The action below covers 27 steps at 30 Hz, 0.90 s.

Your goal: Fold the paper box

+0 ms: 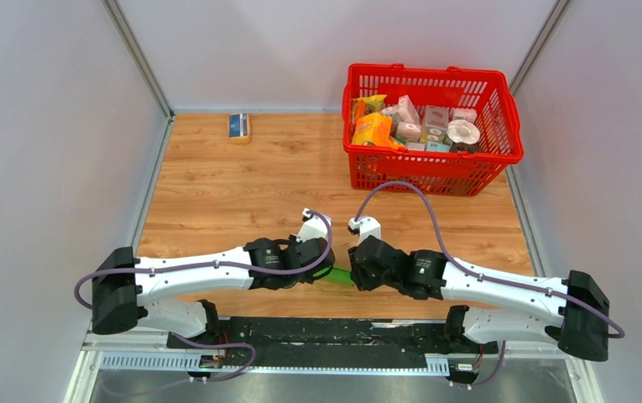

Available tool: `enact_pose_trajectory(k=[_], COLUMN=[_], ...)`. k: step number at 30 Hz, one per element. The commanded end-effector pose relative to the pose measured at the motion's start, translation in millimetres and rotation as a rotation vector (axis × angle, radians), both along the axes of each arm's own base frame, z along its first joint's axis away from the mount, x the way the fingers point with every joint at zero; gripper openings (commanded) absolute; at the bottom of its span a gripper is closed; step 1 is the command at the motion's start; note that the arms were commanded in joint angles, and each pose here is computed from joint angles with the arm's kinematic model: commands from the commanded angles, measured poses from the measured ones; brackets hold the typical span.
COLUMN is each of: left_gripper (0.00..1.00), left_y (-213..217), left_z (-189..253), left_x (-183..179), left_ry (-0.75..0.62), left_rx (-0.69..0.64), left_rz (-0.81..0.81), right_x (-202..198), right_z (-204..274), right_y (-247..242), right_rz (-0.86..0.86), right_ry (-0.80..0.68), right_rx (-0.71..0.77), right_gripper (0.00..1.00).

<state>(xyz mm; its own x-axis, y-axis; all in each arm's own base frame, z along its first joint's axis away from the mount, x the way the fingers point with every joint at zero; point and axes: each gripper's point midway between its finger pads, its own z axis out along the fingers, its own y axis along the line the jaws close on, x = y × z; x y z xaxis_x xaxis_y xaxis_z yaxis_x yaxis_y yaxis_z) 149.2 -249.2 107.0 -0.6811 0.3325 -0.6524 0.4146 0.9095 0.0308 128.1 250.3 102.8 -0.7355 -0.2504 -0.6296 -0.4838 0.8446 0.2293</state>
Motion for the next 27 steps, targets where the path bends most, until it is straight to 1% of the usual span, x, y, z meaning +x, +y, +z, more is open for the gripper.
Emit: enact_pose_trajectory(k=[1,4,6,11,13,14,16,22,27], left_gripper=[0.0,0.0,0.0,0.0,0.0,0.0,0.0,0.0,0.0], left_y=[-8.4,-8.3,-6.9,-6.7,-7.4,-8.0,-9.9,-13.6,-14.7], left_z=[8.3,5.6,4.6,5.2,5.3,5.3,4.9,4.2,3.7], left_x=[-1.3,-2.0,-1.8,-2.5,-2.3,-2.7,-2.8,-3.9,-4.6], left_ry=[0.007,0.012,0.012,0.011,0.013,0.015,0.017,0.024,0.028], left_rx=[-0.012,-0.01,-0.01,-0.014,-0.016,-0.016,-0.02,-0.026,-0.029], left_rz=[-0.009,-0.009,-0.004,-0.007,-0.009,-0.011,-0.015,-0.024,-0.027], right_x=[3.8,3.5,4.1,0.5,0.7,-0.8,-3.1,-3.4,-4.4], right_z=[0.2,0.5,2.7,8.4,10.6,12.3,20.3,32.3,31.4], right_y=[-3.3,-5.2,-6.3,2.3,4.0,5.0,11.8,18.9,24.7], right_rz=[-0.02,-0.028,-0.033,-0.034,-0.048,-0.054,-0.054,-0.087,-0.122], right_ry=[-0.05,-0.053,-0.056,-0.015,-0.001,0.012,0.037,0.129,0.258], right_rx=[-0.024,-0.025,-0.029,-0.017,-0.02,-0.014,0.022,0.112,0.2], right_gripper=[0.28,0.25,0.19,0.09,0.06,0.03,0.01,0.0,0.0])
